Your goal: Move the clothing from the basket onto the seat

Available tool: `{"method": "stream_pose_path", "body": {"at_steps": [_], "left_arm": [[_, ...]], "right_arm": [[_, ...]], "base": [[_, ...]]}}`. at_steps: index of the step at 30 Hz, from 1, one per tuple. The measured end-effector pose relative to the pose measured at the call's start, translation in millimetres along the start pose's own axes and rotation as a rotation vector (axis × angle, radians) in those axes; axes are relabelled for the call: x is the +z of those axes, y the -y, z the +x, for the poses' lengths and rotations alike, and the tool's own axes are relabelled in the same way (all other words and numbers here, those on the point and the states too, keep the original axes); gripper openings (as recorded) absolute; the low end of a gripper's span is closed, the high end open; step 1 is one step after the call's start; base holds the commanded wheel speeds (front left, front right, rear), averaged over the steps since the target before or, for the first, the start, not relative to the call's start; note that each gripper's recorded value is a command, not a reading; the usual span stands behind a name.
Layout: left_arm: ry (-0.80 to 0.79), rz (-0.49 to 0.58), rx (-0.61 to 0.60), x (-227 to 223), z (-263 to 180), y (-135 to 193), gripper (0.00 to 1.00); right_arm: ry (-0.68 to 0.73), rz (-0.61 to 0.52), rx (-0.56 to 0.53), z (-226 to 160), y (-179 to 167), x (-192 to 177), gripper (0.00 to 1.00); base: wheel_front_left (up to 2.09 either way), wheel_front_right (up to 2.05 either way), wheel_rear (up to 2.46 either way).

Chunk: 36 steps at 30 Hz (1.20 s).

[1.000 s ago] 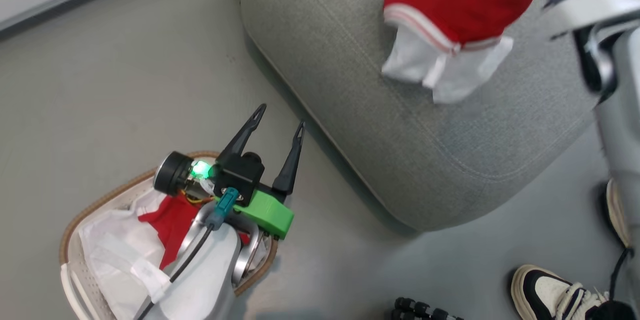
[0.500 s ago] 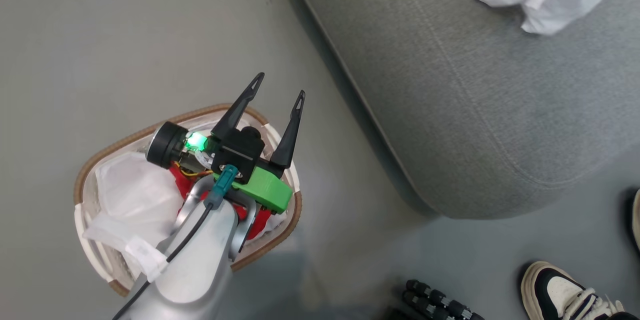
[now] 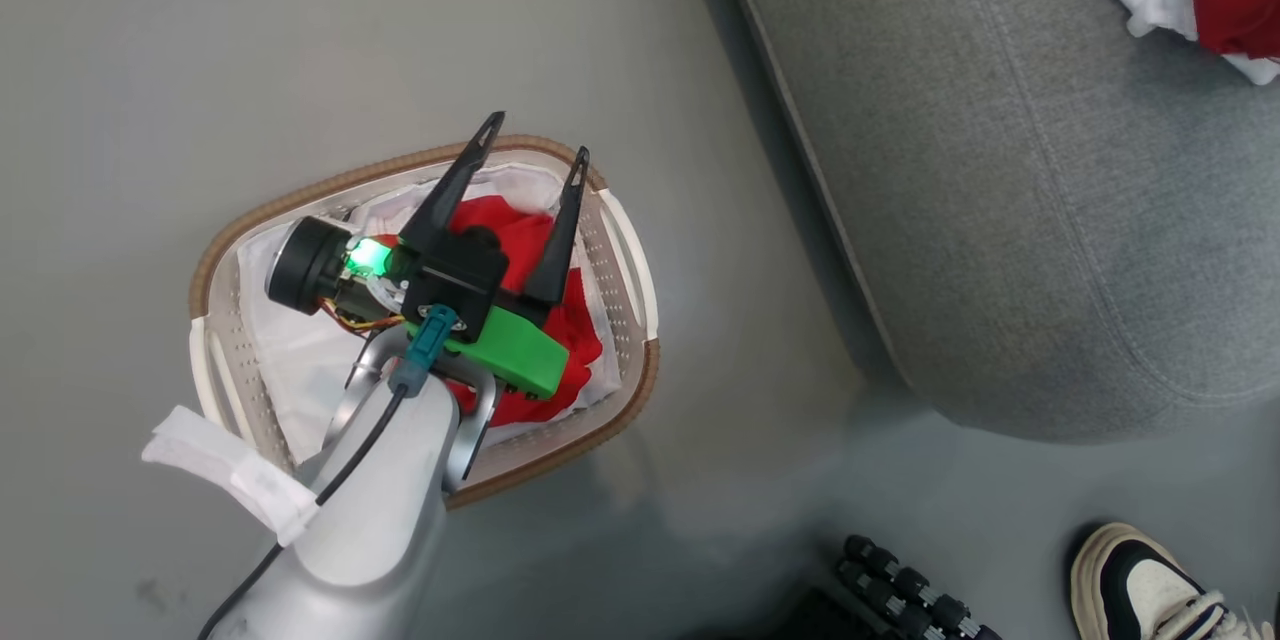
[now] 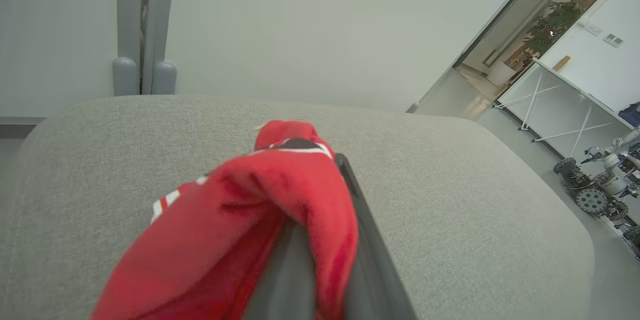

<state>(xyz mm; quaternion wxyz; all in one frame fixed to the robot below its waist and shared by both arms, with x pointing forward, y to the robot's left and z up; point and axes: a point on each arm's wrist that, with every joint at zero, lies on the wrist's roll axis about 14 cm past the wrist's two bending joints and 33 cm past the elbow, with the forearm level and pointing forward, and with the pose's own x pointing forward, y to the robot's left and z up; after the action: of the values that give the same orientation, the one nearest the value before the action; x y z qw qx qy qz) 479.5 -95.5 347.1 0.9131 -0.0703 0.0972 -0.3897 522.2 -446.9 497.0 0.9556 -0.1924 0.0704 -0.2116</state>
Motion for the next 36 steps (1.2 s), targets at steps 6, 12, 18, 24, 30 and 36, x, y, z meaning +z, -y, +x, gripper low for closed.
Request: {"method": "stream_pose_path", "body": {"at_steps": [6,12,18,24,30,36], "left_arm": [[0.009,0.008,0.061,7,-5,-16,1.00],[0.034,0.009,0.116,25,-15,-25,1.00],[0.048,0.009,0.170,40,-32,-30,1.00],[0.065,0.022,0.236,56,-54,-39,1.00],[0.078,0.023,0.365,68,-88,-61,1.00],[0.101,0.041,0.507,82,-130,-89,1.00]], "right_arm": [[-0.045,0.034,0.001,-17,-8,-23,1.00],[-0.061,0.075,0.005,-43,-12,-34,1.00],[-0.060,0.109,0.032,-70,-19,-37,1.00],[-0.030,0.151,0.100,-92,-40,-30,1.00],[0.028,0.204,0.216,-102,-83,-8,1.00],[0.097,0.286,0.326,-106,-129,23,1.00]], "base": [[0.00,0.00,0.00],[0.00,0.00,0.00],[0.00,0.00,0.00],[0.00,0.00,0.00],[0.00,0.00,0.00],[0.00,0.00,0.00]]}}
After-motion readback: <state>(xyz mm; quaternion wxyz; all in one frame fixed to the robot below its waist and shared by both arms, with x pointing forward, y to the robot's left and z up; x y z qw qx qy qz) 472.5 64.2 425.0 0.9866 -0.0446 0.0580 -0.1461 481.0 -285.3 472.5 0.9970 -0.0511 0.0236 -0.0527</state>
